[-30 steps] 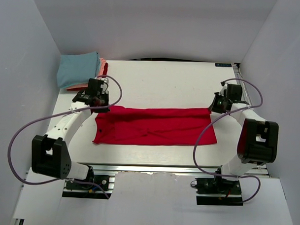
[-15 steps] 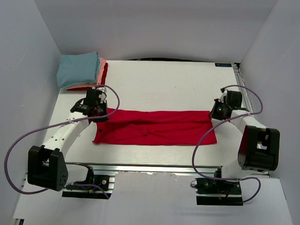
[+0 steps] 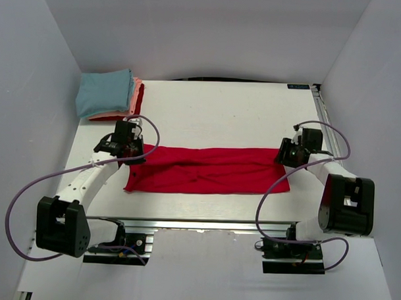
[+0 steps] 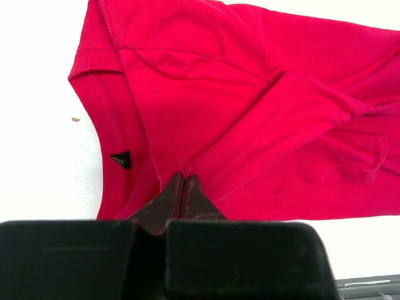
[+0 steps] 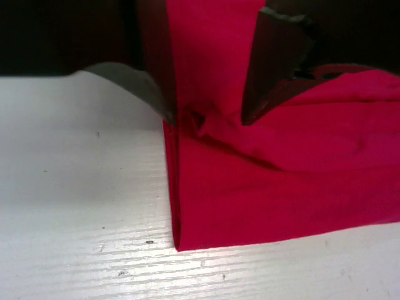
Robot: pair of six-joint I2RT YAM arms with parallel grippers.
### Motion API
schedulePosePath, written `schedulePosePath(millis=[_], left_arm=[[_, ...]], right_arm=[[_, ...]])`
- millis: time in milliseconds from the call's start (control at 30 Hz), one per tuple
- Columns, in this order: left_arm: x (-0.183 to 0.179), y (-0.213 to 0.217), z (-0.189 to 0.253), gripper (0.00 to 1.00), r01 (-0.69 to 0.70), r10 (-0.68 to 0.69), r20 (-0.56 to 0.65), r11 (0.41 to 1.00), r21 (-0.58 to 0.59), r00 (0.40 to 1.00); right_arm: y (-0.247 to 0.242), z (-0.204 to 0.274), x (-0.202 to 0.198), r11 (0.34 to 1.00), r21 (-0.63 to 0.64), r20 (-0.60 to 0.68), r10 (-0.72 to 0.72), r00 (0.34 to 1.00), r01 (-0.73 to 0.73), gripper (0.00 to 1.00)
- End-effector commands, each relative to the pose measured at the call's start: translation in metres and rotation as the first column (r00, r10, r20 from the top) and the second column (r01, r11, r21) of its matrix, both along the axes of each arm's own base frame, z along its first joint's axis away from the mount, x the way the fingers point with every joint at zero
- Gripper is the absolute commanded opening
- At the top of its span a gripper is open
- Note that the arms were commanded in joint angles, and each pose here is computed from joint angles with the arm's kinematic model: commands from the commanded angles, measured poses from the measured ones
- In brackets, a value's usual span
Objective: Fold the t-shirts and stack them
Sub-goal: Fold the other side of the tshirt into a rectangle
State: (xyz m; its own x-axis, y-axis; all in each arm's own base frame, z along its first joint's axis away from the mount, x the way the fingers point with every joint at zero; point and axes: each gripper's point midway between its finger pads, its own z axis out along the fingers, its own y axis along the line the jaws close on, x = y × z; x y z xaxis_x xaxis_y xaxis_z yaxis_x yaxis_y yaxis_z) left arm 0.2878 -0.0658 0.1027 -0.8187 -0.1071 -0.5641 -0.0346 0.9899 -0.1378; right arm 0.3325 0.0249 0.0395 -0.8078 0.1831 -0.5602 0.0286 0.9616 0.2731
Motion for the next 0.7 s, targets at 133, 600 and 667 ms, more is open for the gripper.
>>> schedulePosePath(millis=[133,600,667], left_arm=[[0.001,-0.003,0.011,0.00,0.008,-0.007,0.039,1.000,-0.020,0.999],[0.001,-0.002,0.011,0.00,0.007,-0.007,0.037,1.000,-0.014,0.999],[0.001,-0.002,0.012,0.00,0.008,-0.007,0.039,1.000,-0.012,0.999]], right_arm=[[-0.003,0.037,0.005,1.000,-0.028,0.117,0.011,0.993,-0.008,0.63],[0.004,0.062,0.032,0.998,0.053,0.000,-0.027,1.000,0.027,0.34],[0.002,0.053,0.027,0.997,0.047,-0.059,-0.051,0.997,0.054,0.35]])
